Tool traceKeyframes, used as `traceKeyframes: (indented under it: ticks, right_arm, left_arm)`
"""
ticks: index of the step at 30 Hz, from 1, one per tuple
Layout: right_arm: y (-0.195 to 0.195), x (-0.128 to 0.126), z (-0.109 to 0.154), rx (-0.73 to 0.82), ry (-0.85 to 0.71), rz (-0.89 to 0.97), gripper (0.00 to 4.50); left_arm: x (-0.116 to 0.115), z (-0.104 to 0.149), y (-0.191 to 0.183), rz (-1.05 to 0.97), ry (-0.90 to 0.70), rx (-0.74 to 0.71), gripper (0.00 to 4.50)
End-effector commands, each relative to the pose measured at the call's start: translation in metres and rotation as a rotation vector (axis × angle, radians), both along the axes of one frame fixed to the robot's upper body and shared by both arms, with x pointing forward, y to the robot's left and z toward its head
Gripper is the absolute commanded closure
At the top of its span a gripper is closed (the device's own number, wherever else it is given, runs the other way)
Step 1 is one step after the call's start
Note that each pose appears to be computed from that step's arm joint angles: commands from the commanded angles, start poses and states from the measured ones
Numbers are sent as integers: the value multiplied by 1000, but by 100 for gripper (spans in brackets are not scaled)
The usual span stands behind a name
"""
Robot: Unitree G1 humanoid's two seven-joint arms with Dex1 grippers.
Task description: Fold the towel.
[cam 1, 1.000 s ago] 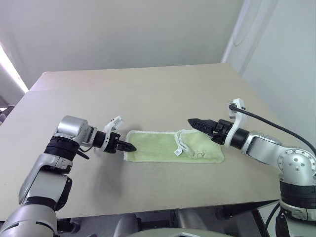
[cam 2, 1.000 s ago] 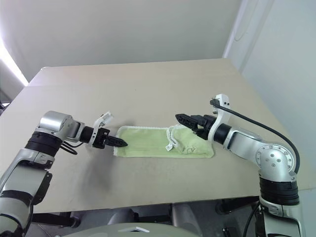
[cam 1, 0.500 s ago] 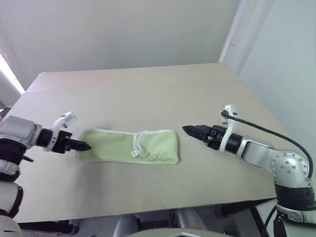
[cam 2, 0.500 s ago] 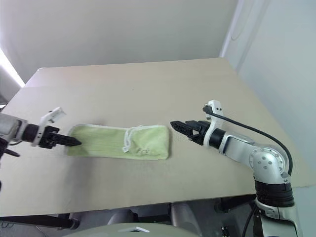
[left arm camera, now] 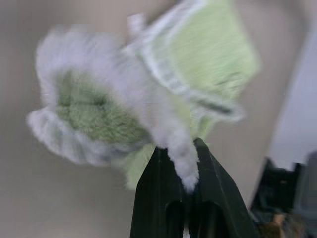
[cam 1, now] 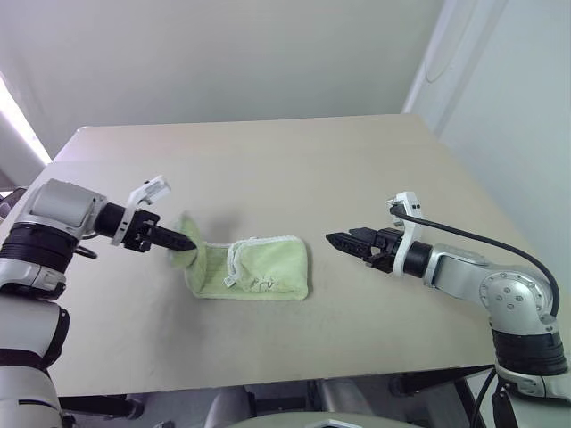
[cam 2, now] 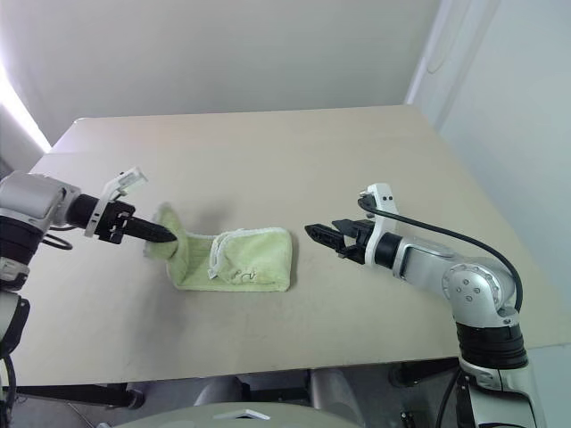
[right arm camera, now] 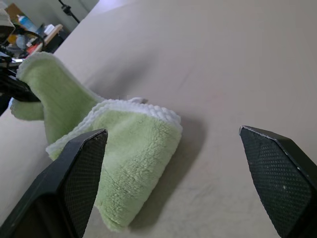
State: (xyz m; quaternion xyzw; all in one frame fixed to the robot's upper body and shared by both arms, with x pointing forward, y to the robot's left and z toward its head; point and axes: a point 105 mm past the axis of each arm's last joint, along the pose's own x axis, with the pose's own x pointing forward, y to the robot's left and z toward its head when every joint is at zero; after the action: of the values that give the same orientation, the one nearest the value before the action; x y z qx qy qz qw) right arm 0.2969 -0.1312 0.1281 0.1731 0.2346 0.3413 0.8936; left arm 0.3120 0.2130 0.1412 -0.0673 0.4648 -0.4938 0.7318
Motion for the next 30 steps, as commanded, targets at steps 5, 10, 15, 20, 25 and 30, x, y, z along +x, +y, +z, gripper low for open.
traceKeyframes:
  ticks: [5,10,15,20,25,30]
  right_arm:
    - [-8,0,9,13,-33,-51,0]
    - [-11,-4,7,9,-30,-81,0]
    - [-14,-9,3,3,-26,-110,0]
    - [-19,-12,2,-10,-23,-136,0]
    - [-21,-11,-1,-17,-15,-147,0]
    - [-19,-10,-2,-19,-13,-147,0]
  left_arm:
    - [0,27,-70,-172,47,-166,448]
    - [6,14,-96,-215,72,-143,448]
    - [8,4,-121,-229,94,-178,448]
    - [-2,-10,-128,-270,106,-157,448]
    - [-5,-15,-131,-287,88,-163,398]
    - [-6,-20,-133,-284,83,-171,242]
